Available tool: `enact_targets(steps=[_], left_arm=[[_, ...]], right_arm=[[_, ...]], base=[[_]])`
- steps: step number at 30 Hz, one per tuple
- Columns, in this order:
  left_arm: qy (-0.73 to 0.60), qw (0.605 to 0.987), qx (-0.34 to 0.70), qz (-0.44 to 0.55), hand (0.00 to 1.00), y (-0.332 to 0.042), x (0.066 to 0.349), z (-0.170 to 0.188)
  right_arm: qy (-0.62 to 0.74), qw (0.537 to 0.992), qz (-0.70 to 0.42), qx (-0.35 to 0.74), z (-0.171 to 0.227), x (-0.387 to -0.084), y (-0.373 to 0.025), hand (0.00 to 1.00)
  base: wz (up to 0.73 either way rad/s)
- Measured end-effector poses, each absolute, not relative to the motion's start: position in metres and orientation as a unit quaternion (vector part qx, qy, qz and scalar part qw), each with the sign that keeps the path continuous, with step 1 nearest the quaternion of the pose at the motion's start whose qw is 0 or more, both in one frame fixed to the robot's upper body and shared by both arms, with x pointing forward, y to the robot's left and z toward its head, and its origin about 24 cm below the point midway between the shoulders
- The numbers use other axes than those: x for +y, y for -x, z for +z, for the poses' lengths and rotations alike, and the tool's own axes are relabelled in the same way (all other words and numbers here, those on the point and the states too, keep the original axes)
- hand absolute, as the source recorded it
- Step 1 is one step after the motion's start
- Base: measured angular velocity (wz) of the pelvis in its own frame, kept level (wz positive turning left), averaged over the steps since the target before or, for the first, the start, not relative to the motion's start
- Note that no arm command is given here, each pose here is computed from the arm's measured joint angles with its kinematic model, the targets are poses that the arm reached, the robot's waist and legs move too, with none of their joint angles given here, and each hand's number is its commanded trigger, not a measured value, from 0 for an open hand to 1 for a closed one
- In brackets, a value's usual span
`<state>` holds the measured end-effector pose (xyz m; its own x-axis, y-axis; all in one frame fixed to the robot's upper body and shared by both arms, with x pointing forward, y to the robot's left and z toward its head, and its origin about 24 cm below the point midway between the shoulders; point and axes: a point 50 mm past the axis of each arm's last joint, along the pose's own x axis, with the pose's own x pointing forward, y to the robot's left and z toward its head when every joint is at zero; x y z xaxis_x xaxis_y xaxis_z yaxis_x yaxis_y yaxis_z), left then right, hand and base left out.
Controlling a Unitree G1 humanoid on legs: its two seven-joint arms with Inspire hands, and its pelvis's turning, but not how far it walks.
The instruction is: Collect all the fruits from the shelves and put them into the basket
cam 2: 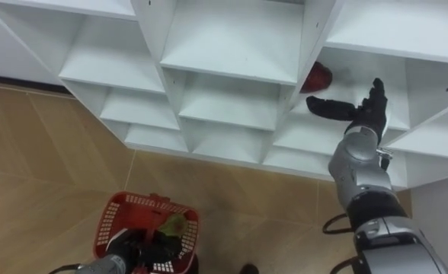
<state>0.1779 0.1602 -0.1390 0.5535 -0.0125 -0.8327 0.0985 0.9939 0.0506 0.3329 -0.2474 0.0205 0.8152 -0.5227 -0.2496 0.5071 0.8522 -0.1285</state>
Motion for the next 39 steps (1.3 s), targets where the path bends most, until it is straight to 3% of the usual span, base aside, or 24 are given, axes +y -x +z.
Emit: enact_targets(steps=[23,39], left_arm=[[-0.050,0.889,0.455,-0.026,1.00,-0.171,0.174,-0.138],[-0.035,0.910,0.409,-0.051,1.00,-0.181,0.167,-0.125]], right_arm=[[0.241,0.929,-0.272,0.064,0.039,-0.237,-0.340,0.00],[0.286,0.916,-0.278,0.051,0.044,-0.244,-0.339,0.00]], base=[[0.03],[0.08]])
